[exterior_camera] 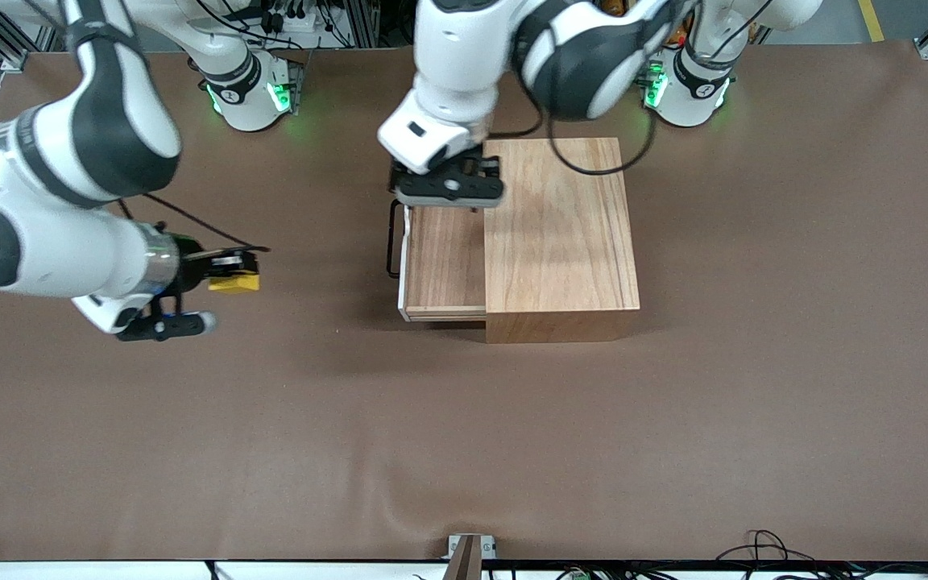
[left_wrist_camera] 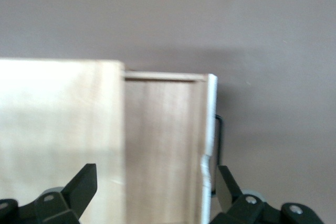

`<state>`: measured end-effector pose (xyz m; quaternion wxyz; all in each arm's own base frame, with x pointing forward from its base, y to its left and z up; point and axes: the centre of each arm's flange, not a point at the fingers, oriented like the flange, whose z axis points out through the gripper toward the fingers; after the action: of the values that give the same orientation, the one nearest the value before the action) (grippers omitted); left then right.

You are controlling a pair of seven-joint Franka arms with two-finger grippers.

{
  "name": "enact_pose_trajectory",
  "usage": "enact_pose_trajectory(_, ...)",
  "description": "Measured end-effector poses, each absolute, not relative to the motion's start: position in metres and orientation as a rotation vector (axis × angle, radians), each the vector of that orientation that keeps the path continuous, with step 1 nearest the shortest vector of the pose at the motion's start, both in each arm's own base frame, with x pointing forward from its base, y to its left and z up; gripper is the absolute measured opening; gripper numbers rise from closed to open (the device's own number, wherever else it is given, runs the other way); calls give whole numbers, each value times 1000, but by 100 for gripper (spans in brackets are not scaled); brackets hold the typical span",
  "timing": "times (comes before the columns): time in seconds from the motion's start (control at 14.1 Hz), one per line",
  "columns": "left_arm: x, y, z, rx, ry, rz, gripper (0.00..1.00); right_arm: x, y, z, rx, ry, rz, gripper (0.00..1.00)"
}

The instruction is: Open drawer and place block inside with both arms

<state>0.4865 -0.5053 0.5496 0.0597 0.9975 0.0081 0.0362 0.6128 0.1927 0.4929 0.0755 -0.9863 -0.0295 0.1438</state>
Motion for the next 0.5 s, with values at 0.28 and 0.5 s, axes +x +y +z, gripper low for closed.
enact_pose_trajectory(0.28,546,-404,580,3062,107,109,100,591,262,492,-2983,-100,413,56)
enact_pose_trajectory(0.5,574,-351,584,3082,172,91,100,567,324,483,-3005,9,359,56)
